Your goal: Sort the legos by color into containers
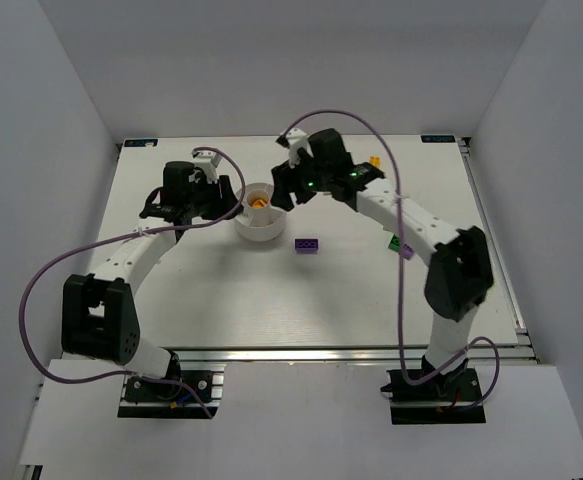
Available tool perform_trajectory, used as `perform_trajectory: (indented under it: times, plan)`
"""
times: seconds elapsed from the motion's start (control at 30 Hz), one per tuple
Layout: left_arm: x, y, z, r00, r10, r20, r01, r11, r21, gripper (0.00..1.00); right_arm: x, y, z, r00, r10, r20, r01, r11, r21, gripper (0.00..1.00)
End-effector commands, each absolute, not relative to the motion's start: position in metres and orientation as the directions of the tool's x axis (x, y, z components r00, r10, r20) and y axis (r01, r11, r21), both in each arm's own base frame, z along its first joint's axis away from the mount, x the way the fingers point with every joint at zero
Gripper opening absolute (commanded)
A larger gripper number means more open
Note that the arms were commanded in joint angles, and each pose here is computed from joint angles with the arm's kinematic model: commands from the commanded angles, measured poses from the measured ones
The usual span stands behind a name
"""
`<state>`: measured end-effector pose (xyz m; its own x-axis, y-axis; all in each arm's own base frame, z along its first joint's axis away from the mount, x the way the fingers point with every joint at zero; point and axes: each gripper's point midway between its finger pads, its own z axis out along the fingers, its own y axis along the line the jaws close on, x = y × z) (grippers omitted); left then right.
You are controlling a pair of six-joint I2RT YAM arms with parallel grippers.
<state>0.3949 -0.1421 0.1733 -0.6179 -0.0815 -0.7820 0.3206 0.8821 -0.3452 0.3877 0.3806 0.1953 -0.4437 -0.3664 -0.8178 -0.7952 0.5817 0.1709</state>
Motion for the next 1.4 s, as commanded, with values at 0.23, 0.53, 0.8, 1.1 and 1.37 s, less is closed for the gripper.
perform_trajectory:
  times: [0.23, 0.53, 0.8, 1.1, 1.37]
  plan:
    - [0.411, -0.149, 0.171, -0.544, 0.089, -0.834, 0.478, 0.85, -0.221, 0.34, 0.328, 0.319, 0.285, -0.343, -0.198, -0.918, -0.85, 0.482, 0.213, 0.72]
    - [0.412, -0.153, 0.158, -0.569, 0.086, -0.818, 0.48, 0.842, -0.245, 0.51, 0.319, 0.292, 0.276, -0.36, -0.191, -0.913, -0.839, 0.495, 0.227, 0.73]
    - [0.419, -0.158, 0.155, -0.575, 0.09, -0.813, 0.482, 0.84, -0.248, 0.71, 0.315, 0.277, 0.275, -0.367, -0.177, -0.913, -0.834, 0.498, 0.239, 0.75]
    - [0.423, -0.156, 0.175, -0.546, 0.068, -0.835, 0.471, 0.849, -0.239, 0.83, 0.315, 0.262, 0.277, -0.359, -0.168, -0.918, -0.826, 0.514, 0.229, 0.78]
    - [0.396, -0.138, 0.253, -0.408, -0.11, -0.906, 0.369, 0.888, -0.274, 0.02, 0.358, 0.2, 0.258, -0.391, -0.168, -0.905, -0.631, 0.764, 0.131, 0.09]
